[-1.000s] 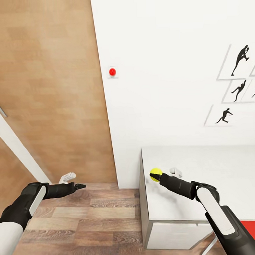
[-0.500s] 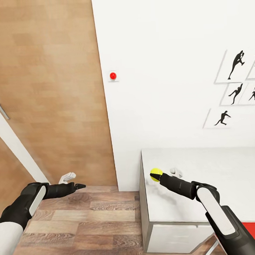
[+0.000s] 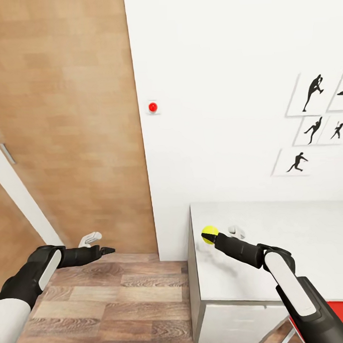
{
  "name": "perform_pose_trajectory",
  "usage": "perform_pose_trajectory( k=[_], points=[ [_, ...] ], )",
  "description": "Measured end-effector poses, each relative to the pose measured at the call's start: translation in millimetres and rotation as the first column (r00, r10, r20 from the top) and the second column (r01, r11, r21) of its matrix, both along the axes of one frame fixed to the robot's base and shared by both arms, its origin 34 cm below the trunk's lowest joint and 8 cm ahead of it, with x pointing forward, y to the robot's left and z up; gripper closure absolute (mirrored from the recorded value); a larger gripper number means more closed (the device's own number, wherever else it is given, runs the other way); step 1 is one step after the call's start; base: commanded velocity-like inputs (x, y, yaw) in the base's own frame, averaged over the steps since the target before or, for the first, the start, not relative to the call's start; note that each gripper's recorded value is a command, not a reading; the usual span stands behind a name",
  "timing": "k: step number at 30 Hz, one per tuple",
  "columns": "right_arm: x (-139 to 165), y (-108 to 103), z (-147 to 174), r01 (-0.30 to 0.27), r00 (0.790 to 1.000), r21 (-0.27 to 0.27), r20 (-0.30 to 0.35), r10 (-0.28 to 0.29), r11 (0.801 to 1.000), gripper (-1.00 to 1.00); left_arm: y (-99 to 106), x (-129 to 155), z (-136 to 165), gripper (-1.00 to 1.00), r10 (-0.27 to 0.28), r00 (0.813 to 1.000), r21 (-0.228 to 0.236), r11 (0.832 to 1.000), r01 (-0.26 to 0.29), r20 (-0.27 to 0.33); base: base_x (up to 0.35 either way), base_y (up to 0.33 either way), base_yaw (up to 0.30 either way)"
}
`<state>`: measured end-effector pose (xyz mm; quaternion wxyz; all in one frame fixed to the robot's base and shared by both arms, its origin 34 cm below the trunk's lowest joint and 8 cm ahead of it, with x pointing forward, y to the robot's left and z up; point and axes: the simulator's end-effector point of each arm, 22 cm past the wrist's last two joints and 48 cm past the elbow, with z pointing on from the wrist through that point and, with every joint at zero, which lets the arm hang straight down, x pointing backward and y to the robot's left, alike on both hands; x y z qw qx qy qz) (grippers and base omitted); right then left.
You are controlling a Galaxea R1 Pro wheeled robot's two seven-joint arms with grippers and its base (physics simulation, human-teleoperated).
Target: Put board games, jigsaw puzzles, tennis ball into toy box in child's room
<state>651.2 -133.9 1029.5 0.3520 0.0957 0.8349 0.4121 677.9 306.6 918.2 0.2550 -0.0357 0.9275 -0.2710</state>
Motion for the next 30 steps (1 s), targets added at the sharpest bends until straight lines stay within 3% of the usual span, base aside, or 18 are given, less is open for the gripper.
perform_pose_trajectory(
  k=[12, 30],
  points=[
    [0, 0, 12, 0.001, 1.000, 0.005, 0.020, -0.001, 1.000, 1.00, 0, 1, 11, -1.00, 0.000, 1.000, 0.000, 1.000, 0.000, 0.017, -0.067, 0.011, 0.000],
    [-2, 0, 28, 0.001, 0.999, 0.005, 0.050, -0.001, 1.000, 1.00, 0, 3, 28, -1.00, 0.000, 0.999, 0.000, 1.000, 0.000, 0.046, -0.162, 0.017, 0.000]
  ],
)
